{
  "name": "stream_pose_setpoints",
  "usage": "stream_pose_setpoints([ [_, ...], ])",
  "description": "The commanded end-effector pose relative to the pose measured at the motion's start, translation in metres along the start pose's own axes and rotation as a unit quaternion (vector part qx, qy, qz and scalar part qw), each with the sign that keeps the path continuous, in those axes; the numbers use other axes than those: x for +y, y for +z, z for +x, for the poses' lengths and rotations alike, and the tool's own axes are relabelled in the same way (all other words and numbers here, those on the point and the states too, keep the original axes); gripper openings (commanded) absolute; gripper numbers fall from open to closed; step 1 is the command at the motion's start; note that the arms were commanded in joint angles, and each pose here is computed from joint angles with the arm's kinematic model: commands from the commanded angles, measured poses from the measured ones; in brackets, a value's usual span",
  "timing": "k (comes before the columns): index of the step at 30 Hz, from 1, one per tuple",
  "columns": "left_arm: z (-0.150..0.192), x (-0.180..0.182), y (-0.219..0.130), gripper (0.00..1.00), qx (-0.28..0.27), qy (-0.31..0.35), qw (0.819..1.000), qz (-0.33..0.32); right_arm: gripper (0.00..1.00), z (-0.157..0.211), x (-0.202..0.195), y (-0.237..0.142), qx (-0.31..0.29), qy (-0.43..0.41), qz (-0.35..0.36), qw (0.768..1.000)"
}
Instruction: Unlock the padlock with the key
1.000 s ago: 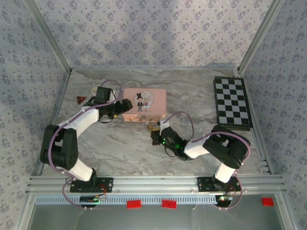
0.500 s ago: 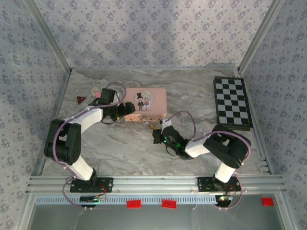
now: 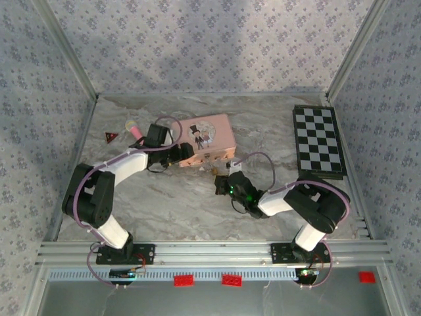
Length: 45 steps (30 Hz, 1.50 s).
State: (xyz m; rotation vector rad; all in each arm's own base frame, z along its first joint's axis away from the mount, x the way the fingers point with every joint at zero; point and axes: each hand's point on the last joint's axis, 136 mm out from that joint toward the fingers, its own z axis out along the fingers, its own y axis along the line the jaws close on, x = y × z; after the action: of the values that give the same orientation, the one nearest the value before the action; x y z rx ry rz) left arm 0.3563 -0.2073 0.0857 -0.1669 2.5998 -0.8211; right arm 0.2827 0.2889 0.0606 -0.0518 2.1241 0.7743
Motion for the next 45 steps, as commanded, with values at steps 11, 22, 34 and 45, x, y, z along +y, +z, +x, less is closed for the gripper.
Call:
stream_pose_setpoints([
  [11, 0.016, -0.005, 0.005, 0.8, 0.003, -0.014, 1.0, -0.003, 0.0, -0.001, -0.023, -0.003, -0.003, 0.048, 0.047, 0.998],
  [22, 0.011, -0.003, 0.003, 0.8, -0.012, -0.02, 1.0, -0.008, 0.01, 0.016, -0.038, -0.001, 0.018, 0.05, 0.07, 0.996],
  [34, 0.012, 0.001, 0.005, 0.79, -0.017, -0.024, 0.999, -0.013, 0.1, 0.018, -0.04, 0.0, 0.017, 0.053, 0.052, 0.997],
  [45, 0.014, 0.002, 0.007, 0.79, -0.013, -0.024, 1.0, -0.011, 0.31, -0.006, -0.033, -0.007, 0.016, -0.042, 0.02, 0.999],
])
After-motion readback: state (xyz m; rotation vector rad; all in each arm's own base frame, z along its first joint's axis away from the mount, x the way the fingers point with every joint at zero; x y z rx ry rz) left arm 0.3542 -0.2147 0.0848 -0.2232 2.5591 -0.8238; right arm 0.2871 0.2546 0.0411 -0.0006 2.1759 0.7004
